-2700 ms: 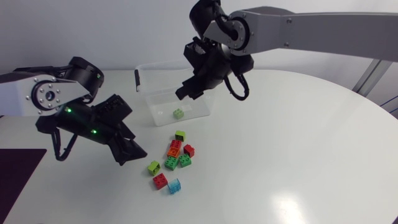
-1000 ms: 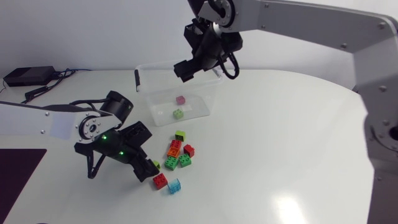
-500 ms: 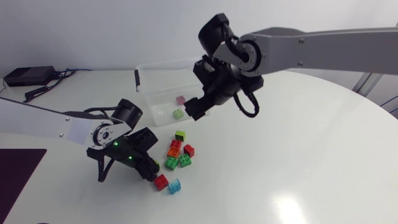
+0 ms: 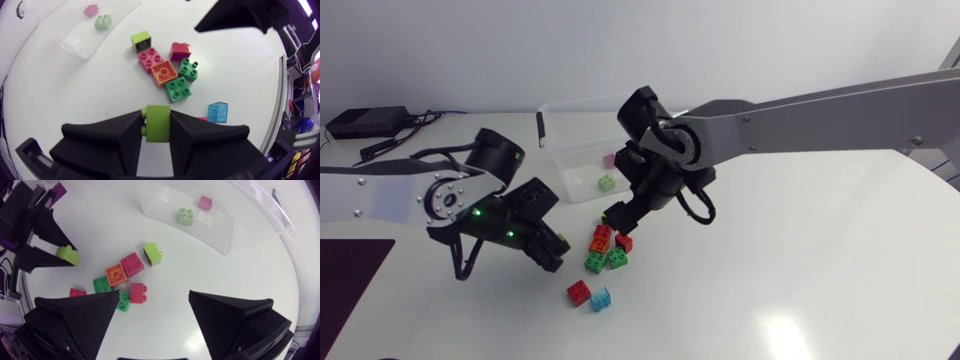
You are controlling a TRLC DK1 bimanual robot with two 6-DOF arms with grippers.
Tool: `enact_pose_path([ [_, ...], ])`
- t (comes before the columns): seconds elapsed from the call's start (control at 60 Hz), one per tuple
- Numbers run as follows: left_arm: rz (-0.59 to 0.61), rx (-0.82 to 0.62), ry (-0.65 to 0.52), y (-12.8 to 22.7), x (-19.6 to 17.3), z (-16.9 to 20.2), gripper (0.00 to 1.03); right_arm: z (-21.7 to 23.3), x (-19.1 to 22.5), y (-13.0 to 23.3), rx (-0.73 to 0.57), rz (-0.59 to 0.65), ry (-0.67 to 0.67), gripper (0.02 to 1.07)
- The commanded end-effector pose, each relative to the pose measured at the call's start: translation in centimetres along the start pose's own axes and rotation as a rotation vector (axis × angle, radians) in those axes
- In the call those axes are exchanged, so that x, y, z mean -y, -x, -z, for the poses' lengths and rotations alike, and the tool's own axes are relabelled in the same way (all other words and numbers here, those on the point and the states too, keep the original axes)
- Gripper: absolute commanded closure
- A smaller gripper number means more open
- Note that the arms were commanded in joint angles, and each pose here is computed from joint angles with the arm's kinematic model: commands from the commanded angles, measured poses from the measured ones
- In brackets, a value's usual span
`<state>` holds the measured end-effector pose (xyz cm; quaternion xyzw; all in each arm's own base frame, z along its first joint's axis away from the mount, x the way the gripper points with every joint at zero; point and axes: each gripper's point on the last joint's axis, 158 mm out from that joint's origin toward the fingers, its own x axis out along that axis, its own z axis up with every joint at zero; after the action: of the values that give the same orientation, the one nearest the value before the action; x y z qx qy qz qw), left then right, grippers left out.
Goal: Place the duplo bricks in the container
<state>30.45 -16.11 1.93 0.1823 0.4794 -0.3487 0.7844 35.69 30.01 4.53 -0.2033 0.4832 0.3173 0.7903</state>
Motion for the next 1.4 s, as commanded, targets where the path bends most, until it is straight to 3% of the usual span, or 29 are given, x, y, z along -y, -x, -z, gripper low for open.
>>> enact_pose_path([
  [0.0,-0.032,0.091,0.035,2.7,-1.4,-3.0,0.85,2.2,-1.1,-2.2,-0.071,-0.020,-0.002,0.07],
  [0.5,-0.162,0.382,0.142,9.1,-7.8,-12.9,0.85,2.6,-1.7,-5.6,-0.148,-0.030,0.013,0.10],
  [1.167,-0.214,0.575,0.222,7.7,-13.0,-18.7,0.85,2.9,-2.0,-7.1,-0.187,-0.030,0.019,0.22],
  [1.383,-0.280,0.628,0.217,6.7,-14.9,-19.6,0.82,2.9,-2.2,-7.1,-0.195,-0.029,0.023,0.22],
])
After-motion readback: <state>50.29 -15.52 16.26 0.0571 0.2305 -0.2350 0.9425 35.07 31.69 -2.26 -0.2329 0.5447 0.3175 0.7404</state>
